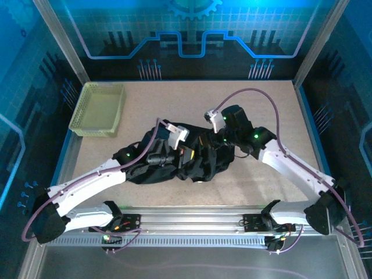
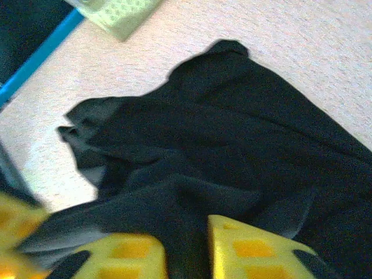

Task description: Fold the inside-out t-shirt

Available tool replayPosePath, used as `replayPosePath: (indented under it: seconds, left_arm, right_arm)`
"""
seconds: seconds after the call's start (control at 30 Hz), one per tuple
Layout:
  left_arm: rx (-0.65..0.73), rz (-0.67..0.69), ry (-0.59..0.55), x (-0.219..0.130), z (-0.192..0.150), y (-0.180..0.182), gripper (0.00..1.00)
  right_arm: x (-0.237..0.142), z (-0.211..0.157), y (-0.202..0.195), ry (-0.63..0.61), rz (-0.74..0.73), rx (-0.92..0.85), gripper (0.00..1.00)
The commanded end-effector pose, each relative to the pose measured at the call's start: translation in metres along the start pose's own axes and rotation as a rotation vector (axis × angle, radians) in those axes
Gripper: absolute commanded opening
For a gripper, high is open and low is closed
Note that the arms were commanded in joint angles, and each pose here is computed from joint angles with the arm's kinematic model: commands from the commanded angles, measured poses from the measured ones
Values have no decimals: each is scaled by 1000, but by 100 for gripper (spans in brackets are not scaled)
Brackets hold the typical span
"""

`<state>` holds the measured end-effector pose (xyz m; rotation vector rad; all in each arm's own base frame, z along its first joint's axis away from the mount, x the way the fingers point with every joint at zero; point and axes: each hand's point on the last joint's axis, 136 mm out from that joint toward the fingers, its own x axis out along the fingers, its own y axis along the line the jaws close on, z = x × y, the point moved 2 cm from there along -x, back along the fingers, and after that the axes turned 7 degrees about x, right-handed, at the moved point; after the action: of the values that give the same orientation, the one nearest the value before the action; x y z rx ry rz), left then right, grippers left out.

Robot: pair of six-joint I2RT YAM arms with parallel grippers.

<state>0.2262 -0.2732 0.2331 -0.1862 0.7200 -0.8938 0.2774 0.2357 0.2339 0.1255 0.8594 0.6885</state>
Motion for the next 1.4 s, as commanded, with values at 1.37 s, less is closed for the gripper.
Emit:
replayPosePath:
  seconds: [1.37]
  left_arm:
    - [-177, -95, -65, -11, 13, 20, 0]
  right_arm:
    - [22, -42, 14, 42, -179, 91, 44]
